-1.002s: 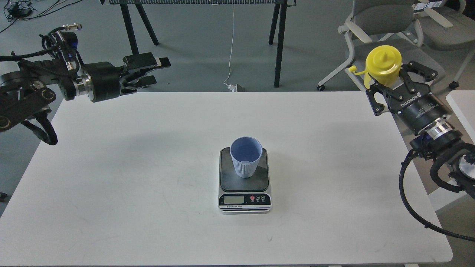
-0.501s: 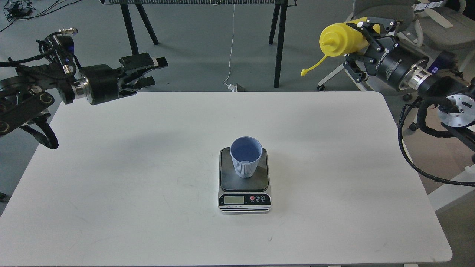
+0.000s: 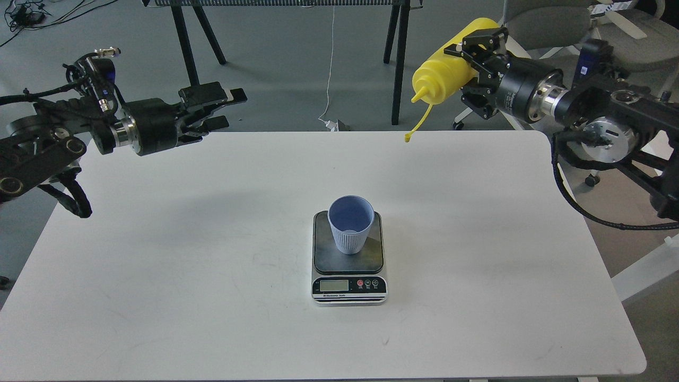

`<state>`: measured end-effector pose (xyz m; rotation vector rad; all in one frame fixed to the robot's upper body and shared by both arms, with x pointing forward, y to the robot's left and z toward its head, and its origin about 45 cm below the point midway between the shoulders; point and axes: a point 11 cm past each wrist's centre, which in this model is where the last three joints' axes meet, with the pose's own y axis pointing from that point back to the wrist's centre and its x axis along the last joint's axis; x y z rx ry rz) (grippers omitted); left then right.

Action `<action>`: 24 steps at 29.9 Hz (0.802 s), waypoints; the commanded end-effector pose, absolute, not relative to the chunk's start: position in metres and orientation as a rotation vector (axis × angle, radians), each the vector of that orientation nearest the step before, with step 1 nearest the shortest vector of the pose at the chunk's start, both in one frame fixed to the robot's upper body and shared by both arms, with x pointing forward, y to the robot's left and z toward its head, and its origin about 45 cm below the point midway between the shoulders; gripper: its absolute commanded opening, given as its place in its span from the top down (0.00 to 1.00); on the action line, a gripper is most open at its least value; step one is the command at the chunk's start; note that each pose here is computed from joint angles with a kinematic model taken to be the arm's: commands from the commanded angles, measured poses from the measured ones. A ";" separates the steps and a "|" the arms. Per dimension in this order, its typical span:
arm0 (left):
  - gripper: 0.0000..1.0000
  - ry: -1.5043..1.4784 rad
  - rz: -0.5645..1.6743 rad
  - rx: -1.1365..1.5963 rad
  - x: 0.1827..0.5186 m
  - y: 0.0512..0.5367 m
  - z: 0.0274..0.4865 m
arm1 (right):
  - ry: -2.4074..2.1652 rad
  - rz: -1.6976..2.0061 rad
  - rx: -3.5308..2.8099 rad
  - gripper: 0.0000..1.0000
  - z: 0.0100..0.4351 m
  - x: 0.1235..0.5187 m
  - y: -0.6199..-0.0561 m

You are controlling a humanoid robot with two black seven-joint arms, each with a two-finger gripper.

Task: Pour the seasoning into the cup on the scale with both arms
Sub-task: 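Lift the yellow bottle with the right gripper and tilt it over the cup, then hold the bottle inverted above the cup and squeeze sauce into it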

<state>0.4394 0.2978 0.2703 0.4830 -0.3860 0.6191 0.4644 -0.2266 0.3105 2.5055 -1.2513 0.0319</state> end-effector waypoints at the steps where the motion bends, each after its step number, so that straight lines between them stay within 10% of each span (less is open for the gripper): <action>1: 0.01 -0.382 0.625 0.475 0.439 0.298 0.270 | -1.162 0.129 2.451 0.84 0.300 0.468 -0.204; 24: 0.01 -0.359 0.627 0.484 0.435 0.301 0.259 | -0.781 0.442 2.312 0.83 0.274 0.457 -0.117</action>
